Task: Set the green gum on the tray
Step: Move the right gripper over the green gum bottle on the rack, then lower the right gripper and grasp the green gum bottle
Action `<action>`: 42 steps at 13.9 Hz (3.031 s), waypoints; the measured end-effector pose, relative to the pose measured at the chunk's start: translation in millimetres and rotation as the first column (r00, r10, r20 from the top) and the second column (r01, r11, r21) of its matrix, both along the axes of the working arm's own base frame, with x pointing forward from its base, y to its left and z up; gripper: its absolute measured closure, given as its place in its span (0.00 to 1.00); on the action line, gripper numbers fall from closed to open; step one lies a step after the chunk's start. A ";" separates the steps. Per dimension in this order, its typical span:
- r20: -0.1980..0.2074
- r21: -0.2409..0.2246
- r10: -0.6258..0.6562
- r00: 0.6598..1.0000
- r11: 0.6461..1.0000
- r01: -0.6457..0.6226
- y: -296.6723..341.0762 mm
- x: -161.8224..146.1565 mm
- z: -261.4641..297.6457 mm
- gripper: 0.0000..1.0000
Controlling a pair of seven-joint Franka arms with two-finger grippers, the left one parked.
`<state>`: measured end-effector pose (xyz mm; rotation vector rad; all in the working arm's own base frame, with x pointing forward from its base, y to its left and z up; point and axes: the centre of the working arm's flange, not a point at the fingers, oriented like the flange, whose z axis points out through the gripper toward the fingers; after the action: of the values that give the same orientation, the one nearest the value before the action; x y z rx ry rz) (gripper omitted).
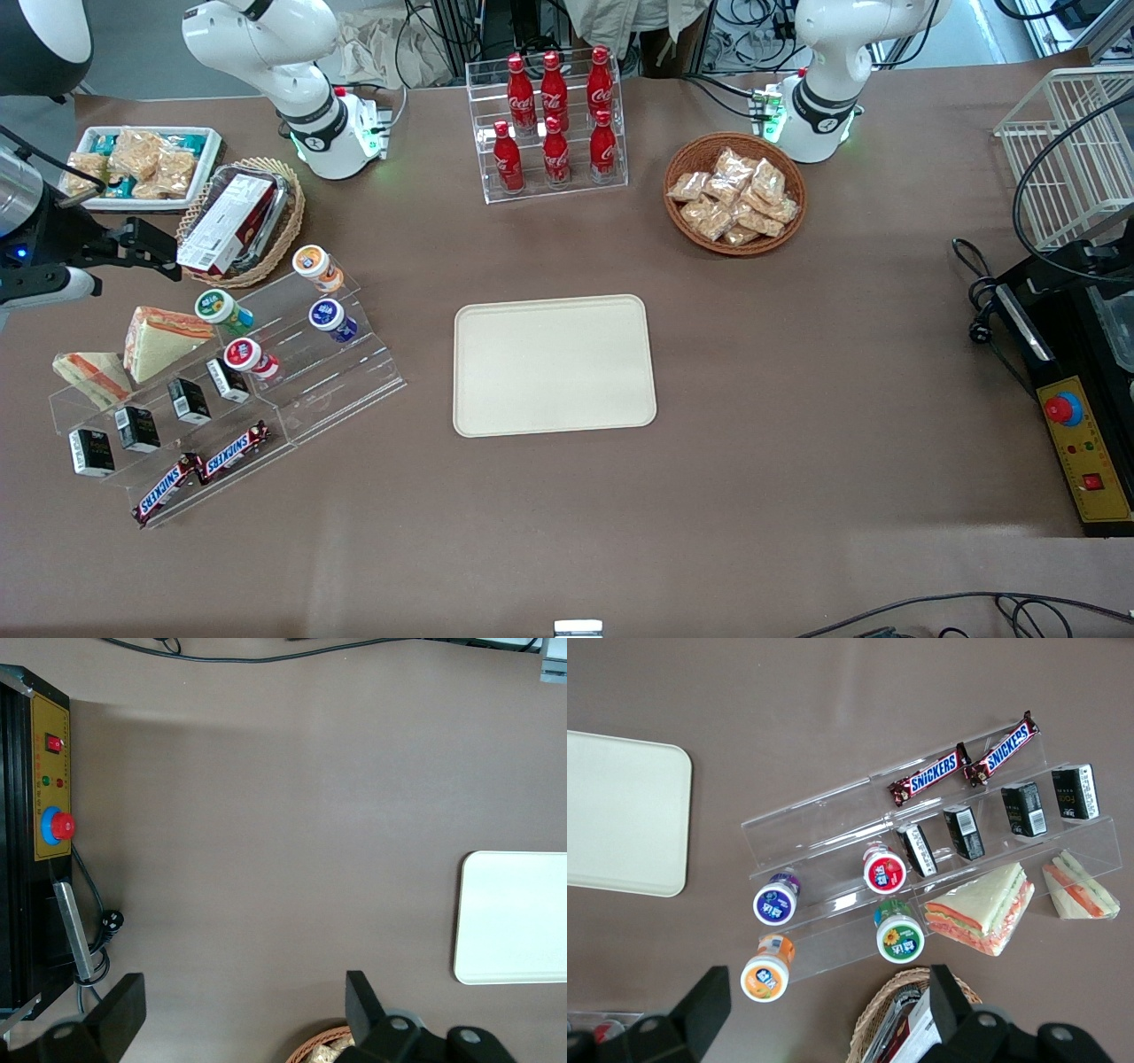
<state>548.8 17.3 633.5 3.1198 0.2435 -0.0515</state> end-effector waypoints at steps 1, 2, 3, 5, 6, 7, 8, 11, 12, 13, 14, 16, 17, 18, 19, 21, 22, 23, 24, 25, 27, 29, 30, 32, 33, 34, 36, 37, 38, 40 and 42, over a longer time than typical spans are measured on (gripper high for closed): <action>-0.002 0.000 0.000 1.000 1.000 0.000 0.0 -0.3 -0.2 0.00; -0.004 0.000 0.000 1.000 1.000 0.000 -0.2 -0.4 -0.3 0.00; -0.005 0.000 -0.001 1.000 1.000 0.001 -0.7 -0.5 -0.4 0.00; -0.019 0.002 0.039 0.999 0.999 -0.039 -4.5 -1.9 -1.7 0.00; -0.032 0.005 0.085 0.996 0.996 -0.085 -8.8 -3.2 -2.7 0.00; -0.041 0.009 0.119 0.992 0.993 -0.119 -16.5 -4.2 -4.0 0.00; -0.050 0.014 0.138 0.989 0.990 -0.137 -27.1 -5.9 -6.7 0.00; -0.046 0.029 0.188 0.981 0.982 -0.187 -52.1 -22.9 -17.9 0.00; -0.035 0.034 0.208 0.977 0.978 -0.207 -57.4 -31.8 -24.9 0.00; -0.023 0.038 0.221 0.975 0.975 -0.220 -62.4 -41.4 -34.3 0.00; -0.016 0.044 0.226 0.974 0.973 -0.225 -66.8 -51.1 -45.9 0.00; -0.012 0.056 0.234 0.972 0.971 -0.233 -73.1 -67.2 -72.2 0.00; -0.008 0.059 0.239 0.971 0.969 -0.238 -75.5 -72.2 -86.6 0.00; -0.005 0.062 0.238 0.971 0.970 -0.237 -79.0 -75.1 -101.4 0.00; -0.001 0.064 0.235 0.972 0.970 -0.235 -82.8 -76.7 -116.7 0.00; 0.013 0.062 0.233 0.972 0.970 -0.234 -85.8 -78.9 -145.5 0.00; 0.021 0.059 0.234 0.972 0.970 -0.234 -85.0 -80.2 -158.1 0.00; 0.028 0.057 0.234 0.972 0.970 -0.235 -84.1 -82.0 -170.3 0.00; 0.035 0.054 0.234 0.972 0.970 -0.236 -83.2 -83.9 -181.3 0.00; 0.041 0.052 0.234 0.971 0.970 -0.236 -82.4 -85.9 -190.9 0.00; 0.052 0.049 0.232 0.971 0.971 -0.234 -82.3 -89.6 -205.7 0.00; 0.059 0.047 0.229 0.972 0.972 -0.232 -82.4 -93.3 -217.6 0.00; 0.063 0.046 0.229 0.971 0.972 -0.232 -82.0 -95.2 -223.5 0.00; 0.074 0.042 0.229 0.971 0.972 -0.233 -80.7 -99.1 -235.7 0.00; 0.078 0.040 0.229 0.970 0.972 -0.232 -80.4 -101.2 -241.5 0.00; 0.082 0.040 0.226 0.971 0.972 -0.230 -81.0 -103.3 -247.0 0.00; 0.082 0.042 0.218 0.973 0.974 -0.222 -84.1 -106.5 -253.7 0.00; 0.080 0.043 0.216 0.973 0.975 -0.220 -84.8 -107.2 -255.2 0.02; 0.079 0.043 0.216 0.973 0.975 -0.220 -84.9 -107.4 -255.6 0.02; 0.078 0.043 0.216 0.973 0.975 -0.220 -84.9 -107.3 -255.9 0.20; 0.079 0.043 0.216 0.973 0.975 -0.220 -85.0 -107.2 -255.5 0.41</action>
<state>441.6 -67.7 378.0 3.1151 0.5921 0.0738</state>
